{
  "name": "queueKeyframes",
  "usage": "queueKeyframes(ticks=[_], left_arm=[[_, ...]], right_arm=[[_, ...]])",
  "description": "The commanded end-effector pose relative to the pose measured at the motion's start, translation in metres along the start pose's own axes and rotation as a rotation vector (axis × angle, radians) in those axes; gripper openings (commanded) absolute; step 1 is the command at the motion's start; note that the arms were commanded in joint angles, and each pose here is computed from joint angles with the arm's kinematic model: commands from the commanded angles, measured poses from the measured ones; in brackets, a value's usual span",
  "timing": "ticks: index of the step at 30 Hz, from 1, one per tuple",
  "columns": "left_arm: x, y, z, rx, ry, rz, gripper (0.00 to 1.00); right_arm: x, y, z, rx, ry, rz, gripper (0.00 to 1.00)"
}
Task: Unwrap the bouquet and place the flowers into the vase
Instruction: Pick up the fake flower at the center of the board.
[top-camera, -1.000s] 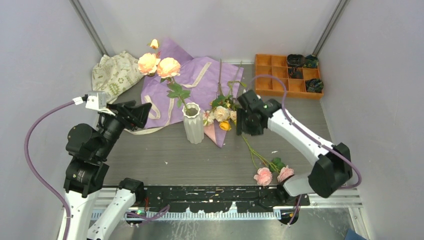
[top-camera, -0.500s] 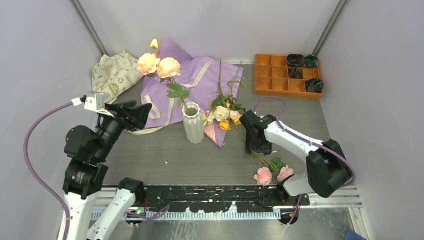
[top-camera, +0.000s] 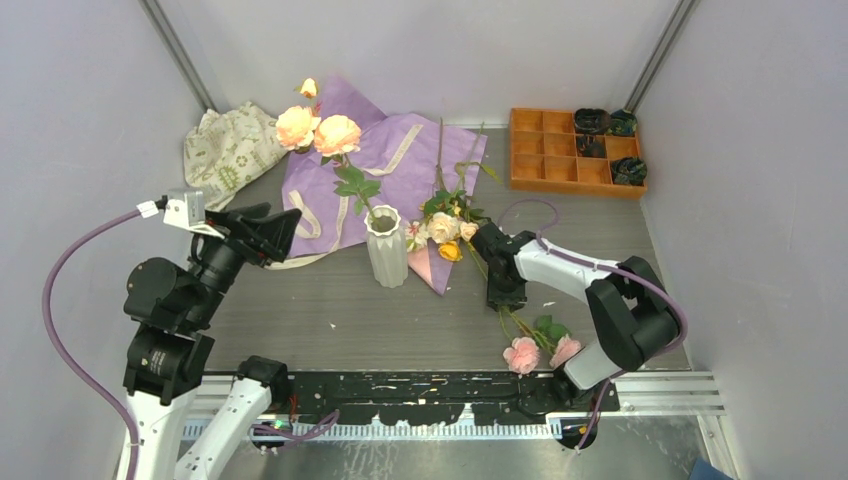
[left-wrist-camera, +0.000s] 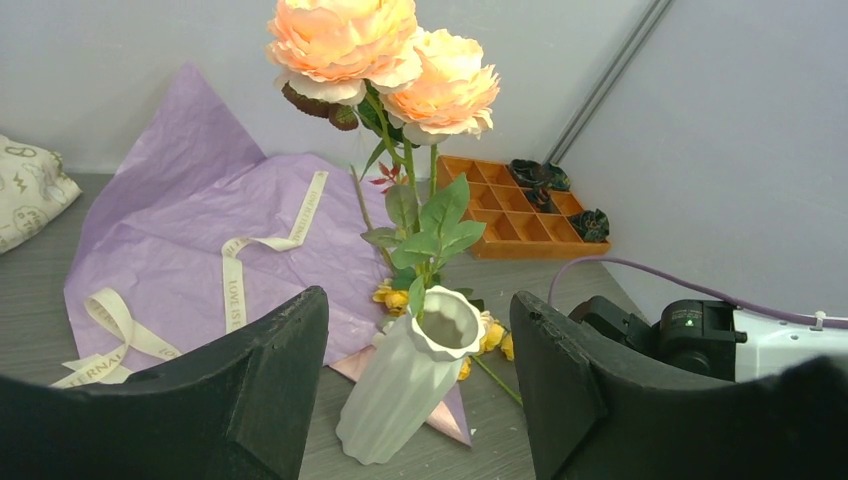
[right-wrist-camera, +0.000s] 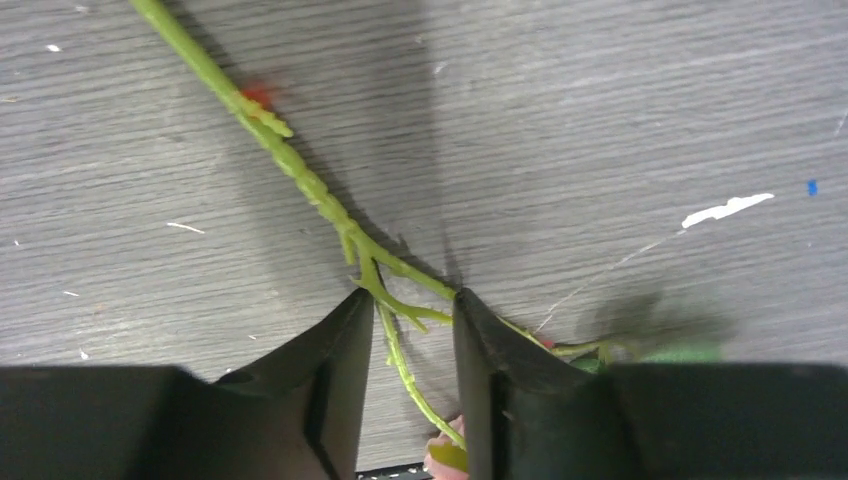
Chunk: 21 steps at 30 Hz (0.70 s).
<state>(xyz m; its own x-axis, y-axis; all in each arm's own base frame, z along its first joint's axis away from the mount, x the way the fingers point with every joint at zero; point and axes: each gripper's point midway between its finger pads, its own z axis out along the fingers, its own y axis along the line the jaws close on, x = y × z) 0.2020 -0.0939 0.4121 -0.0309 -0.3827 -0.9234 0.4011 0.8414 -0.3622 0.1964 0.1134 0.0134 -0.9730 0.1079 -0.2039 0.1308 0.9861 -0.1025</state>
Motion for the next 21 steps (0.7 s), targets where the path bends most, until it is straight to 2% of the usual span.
queueKeyframes(ticks=[1, 3, 7, 21], left_arm=[[-0.019, -0.006, -0.007, 0.014, -0.061, 0.027, 0.68], [-0.019, -0.006, -0.008, 0.012, -0.064, 0.028, 0.68], [-0.02, -0.007, -0.008, 0.016, -0.064, 0.026, 0.68], [-0.022, -0.012, -0.004, 0.037, -0.067, 0.002, 0.67]], right_arm=[[0.0, 0.011, 0.021, -0.032, -0.001, 0.02, 0.3], [0.004, 0.01, 0.021, -0.038, 0.006, 0.02, 0.17], [0.004, 0.011, 0.005, -0.081, -0.014, 0.03, 0.02], [-0.03, 0.023, -0.182, -0.486, -0.3, 0.113, 0.01]])
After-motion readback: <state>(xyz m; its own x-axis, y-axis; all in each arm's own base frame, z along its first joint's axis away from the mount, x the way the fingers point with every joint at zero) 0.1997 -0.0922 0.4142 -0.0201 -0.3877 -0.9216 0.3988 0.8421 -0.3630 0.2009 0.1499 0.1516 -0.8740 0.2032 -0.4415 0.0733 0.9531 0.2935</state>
